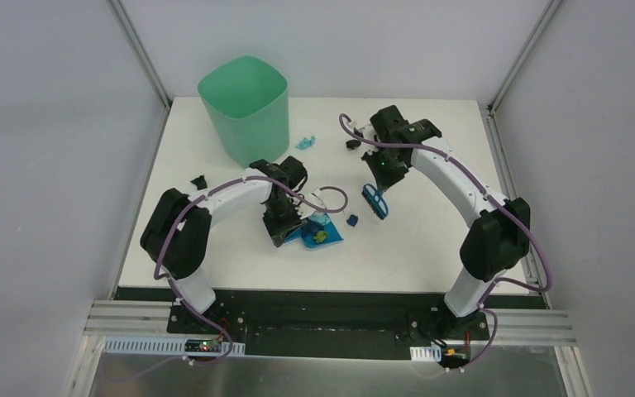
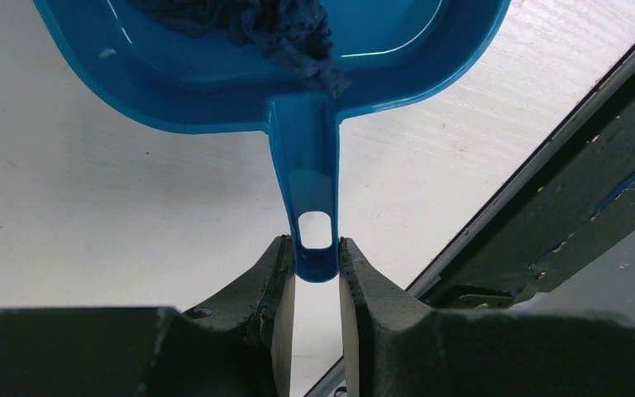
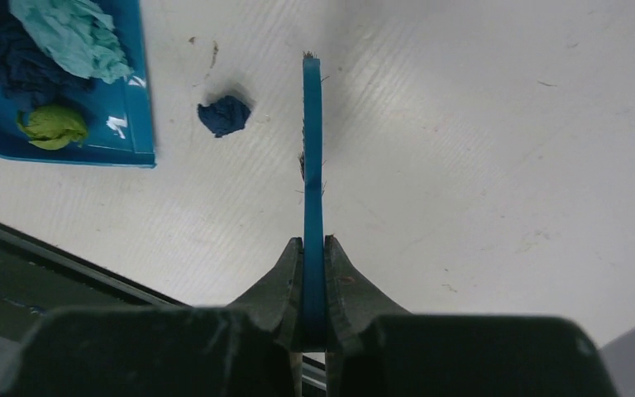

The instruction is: Sweep away the paper scraps from the table

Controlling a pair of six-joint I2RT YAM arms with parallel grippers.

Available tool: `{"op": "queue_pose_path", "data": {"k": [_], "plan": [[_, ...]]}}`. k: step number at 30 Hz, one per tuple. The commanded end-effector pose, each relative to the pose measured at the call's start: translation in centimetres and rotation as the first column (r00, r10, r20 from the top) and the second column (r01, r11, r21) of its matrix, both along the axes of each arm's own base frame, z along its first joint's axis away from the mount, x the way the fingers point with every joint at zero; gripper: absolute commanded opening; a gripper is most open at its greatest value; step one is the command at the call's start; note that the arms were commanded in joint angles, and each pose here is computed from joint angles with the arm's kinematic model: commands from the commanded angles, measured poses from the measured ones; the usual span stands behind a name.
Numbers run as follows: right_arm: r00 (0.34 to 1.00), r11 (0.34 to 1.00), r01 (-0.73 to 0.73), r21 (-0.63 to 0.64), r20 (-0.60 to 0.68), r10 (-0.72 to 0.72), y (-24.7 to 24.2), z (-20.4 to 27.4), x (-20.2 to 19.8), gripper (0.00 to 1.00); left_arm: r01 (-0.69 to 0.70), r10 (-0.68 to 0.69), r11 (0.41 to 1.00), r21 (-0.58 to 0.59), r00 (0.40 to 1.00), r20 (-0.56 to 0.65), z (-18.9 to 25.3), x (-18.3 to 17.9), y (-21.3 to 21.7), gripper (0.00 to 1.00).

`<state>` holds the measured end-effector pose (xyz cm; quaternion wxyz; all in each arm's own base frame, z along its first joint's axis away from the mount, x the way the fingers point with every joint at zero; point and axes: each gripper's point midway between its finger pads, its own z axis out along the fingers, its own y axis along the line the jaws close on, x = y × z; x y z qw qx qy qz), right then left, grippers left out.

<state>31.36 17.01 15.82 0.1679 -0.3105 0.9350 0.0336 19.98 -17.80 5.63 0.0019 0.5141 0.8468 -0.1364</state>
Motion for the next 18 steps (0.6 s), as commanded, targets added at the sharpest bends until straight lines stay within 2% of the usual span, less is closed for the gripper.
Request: {"op": "queue_pose_path", "data": {"k": [1,9,18], "plan": [[0.999,0.982,0.019,0.188,-0.032,-0.013,2.9,1.2,-1.5,0.0,0.068,-0.069,0.997,-0.027,0.998,-0.007,0.5,-0.8,-0.9,0.05],[0.986,0.974,0.041,0.225,-0.169,-0.003,6.3,-1.3,-2.5,0.0,0.115,-0.115,0.993,0.011,0.992,-0.044,0.1,-0.4,-2.5,0.05],[0.955,0.909,0.033,0.416,-0.281,0.094,10.5,0.8,-4.5,0.0,0.112,-0.112,0.994,0.012,0.992,-0.051,-0.5,0.1,-3.2,0.05]]}}
